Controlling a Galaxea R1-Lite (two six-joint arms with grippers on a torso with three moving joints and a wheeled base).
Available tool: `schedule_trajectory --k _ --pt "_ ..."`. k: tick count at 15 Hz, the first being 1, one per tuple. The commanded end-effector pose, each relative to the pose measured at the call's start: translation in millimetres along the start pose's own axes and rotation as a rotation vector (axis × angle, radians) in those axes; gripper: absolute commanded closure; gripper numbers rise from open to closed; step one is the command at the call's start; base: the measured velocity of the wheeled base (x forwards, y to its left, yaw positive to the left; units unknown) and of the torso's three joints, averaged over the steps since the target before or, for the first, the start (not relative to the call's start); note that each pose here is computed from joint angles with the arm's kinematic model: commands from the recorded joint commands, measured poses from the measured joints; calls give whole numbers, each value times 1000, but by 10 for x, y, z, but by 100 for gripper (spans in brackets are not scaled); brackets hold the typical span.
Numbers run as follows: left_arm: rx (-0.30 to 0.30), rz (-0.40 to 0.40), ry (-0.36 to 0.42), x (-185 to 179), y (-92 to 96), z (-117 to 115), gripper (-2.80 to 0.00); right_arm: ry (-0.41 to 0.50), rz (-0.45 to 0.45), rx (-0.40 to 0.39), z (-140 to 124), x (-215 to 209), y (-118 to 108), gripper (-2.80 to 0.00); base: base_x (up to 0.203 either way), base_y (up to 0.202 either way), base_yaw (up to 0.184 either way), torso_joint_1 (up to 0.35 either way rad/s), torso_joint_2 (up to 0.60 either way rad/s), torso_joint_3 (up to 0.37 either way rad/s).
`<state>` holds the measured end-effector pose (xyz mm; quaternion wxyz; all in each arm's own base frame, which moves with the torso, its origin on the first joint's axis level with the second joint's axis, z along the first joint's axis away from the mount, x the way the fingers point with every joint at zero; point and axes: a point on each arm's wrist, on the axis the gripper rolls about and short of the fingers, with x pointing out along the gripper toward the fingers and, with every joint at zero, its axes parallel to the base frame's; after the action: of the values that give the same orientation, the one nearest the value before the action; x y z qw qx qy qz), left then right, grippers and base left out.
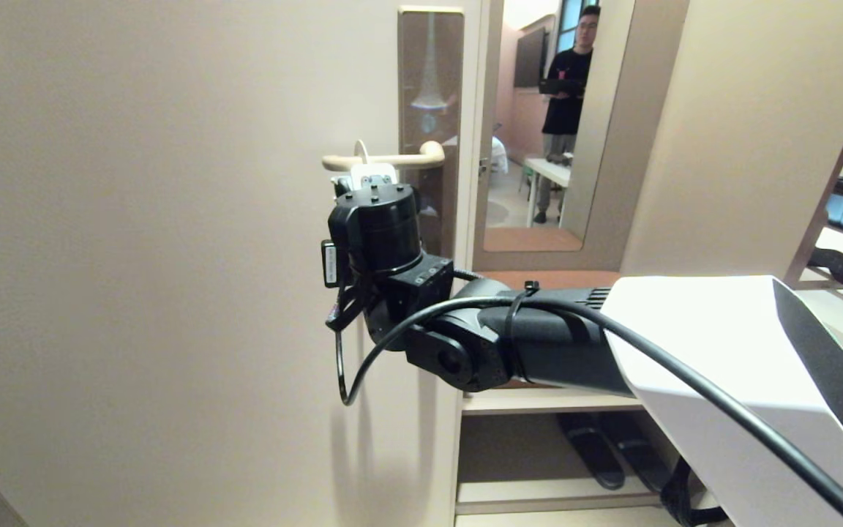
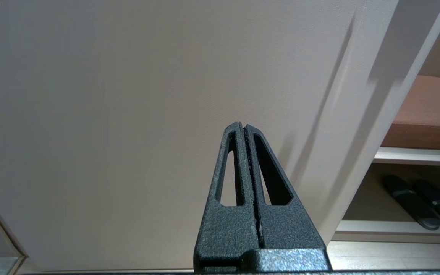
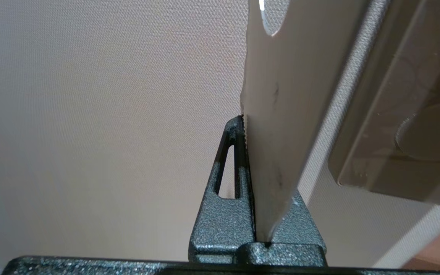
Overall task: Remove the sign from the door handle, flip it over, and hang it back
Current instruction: Take down the sign
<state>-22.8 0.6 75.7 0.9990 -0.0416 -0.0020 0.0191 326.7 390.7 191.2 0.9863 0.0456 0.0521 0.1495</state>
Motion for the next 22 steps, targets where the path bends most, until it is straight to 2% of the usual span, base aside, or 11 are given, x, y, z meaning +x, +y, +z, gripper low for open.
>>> schedule_trajectory --k 1,17,22 --pt "-1 0 -1 0 0 1 0 -15 1 -7 -41 29 12 0 0 0 0 0 0 0" --pt "-1 0 -1 0 0 1 0 -87 153 -4 -55 56 100 0 0 0 0 0 0 0" --pt "-1 0 -1 0 0 1 0 -88 203 -57 -55 54 111 0 0 0 0 0 0 0"
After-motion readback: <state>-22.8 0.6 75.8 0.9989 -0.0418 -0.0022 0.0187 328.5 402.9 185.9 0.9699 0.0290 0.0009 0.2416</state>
